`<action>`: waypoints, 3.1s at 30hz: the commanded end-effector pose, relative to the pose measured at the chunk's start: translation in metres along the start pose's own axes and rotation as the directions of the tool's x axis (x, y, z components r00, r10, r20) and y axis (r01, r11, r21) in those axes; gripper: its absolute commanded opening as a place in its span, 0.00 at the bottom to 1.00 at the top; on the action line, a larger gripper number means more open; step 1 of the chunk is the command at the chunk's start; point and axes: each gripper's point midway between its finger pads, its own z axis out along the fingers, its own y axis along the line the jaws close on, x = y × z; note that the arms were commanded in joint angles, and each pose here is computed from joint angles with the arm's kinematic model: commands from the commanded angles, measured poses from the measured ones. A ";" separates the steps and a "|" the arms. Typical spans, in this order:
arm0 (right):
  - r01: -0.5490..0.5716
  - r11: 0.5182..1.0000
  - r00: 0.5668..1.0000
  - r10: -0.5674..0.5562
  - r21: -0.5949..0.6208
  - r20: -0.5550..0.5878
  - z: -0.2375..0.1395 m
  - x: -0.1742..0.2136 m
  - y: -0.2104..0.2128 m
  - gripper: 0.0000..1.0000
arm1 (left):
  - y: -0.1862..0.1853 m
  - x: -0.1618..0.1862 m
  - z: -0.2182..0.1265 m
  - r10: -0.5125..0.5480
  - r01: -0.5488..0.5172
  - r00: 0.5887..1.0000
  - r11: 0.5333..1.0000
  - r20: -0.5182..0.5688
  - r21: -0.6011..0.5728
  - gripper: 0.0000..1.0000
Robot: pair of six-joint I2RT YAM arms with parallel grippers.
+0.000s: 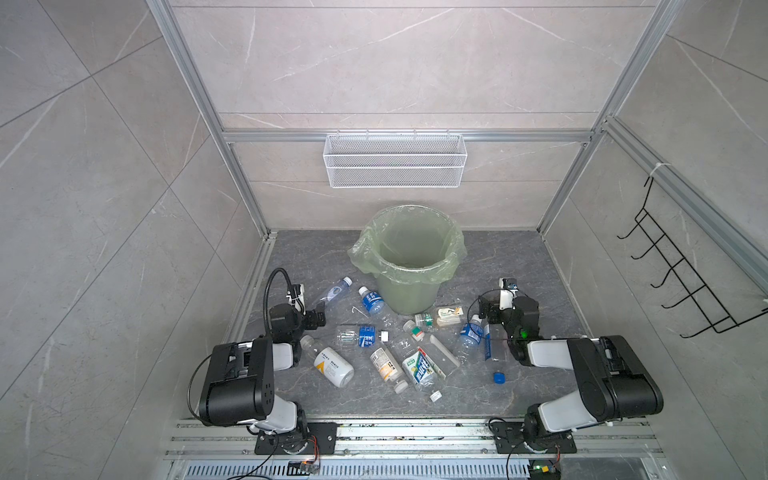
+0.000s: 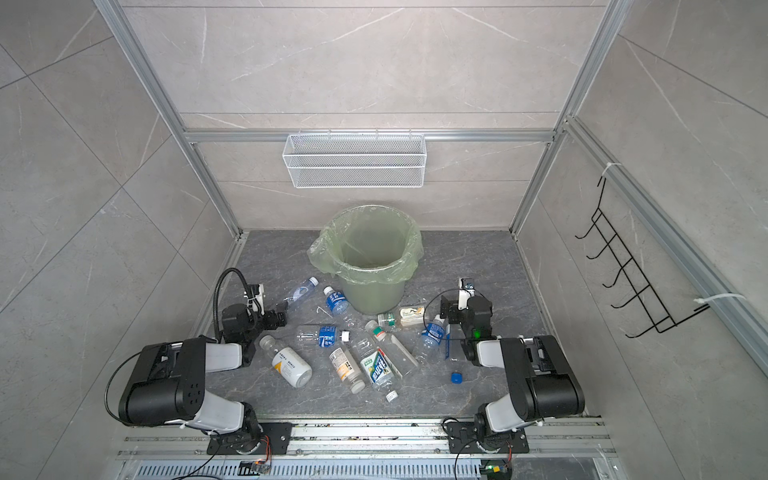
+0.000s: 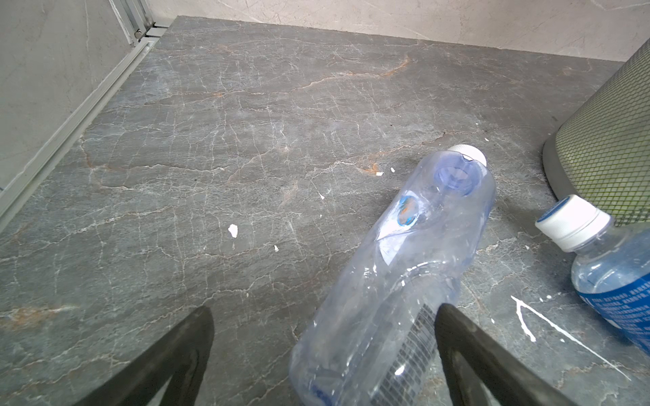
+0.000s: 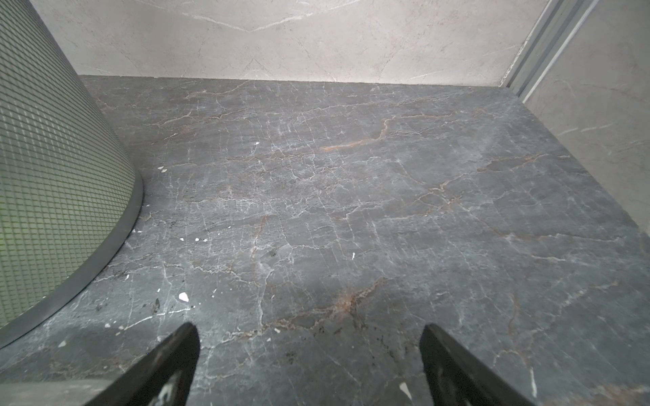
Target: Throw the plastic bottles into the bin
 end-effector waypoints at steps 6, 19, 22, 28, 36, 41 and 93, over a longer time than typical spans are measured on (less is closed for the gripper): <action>0.019 1.000 0.999 -0.019 -0.012 0.035 0.003 -0.012 0.003 0.99 | 0.005 -0.026 0.003 -0.003 0.004 0.997 1.000 0.079 -0.016 1.00; 0.003 0.996 0.998 -0.008 0.091 0.058 -0.015 -0.035 -0.009 1.00 | 0.007 -0.041 -0.014 0.030 -0.017 0.993 0.993 0.115 -0.119 1.00; -0.022 0.983 0.998 0.011 0.182 0.066 -0.030 -0.047 -0.020 1.00 | 0.001 -0.054 -0.025 0.066 -0.046 0.990 0.986 0.123 -0.159 1.00; -0.219 0.910 0.975 0.221 0.352 0.035 -0.049 -0.071 -0.047 1.00 | -0.006 -0.094 -0.058 -0.031 0.076 0.975 0.977 0.221 -0.199 1.00; -0.331 0.896 0.900 0.395 0.296 -0.187 -0.054 -0.091 -0.020 1.00 | -0.033 -0.107 -0.075 -0.254 0.277 0.951 0.953 0.179 -0.122 1.00; -0.241 0.926 0.909 0.320 0.290 -0.266 -0.079 -0.096 -0.005 0.99 | -0.059 -0.101 -0.089 -0.293 0.301 0.952 0.947 0.082 -0.113 1.00; -0.144 0.929 0.648 0.348 0.340 -0.678 -0.118 0.086 0.026 0.77 | -0.159 0.014 -0.159 -0.191 0.299 0.918 0.909 -0.348 0.290 0.88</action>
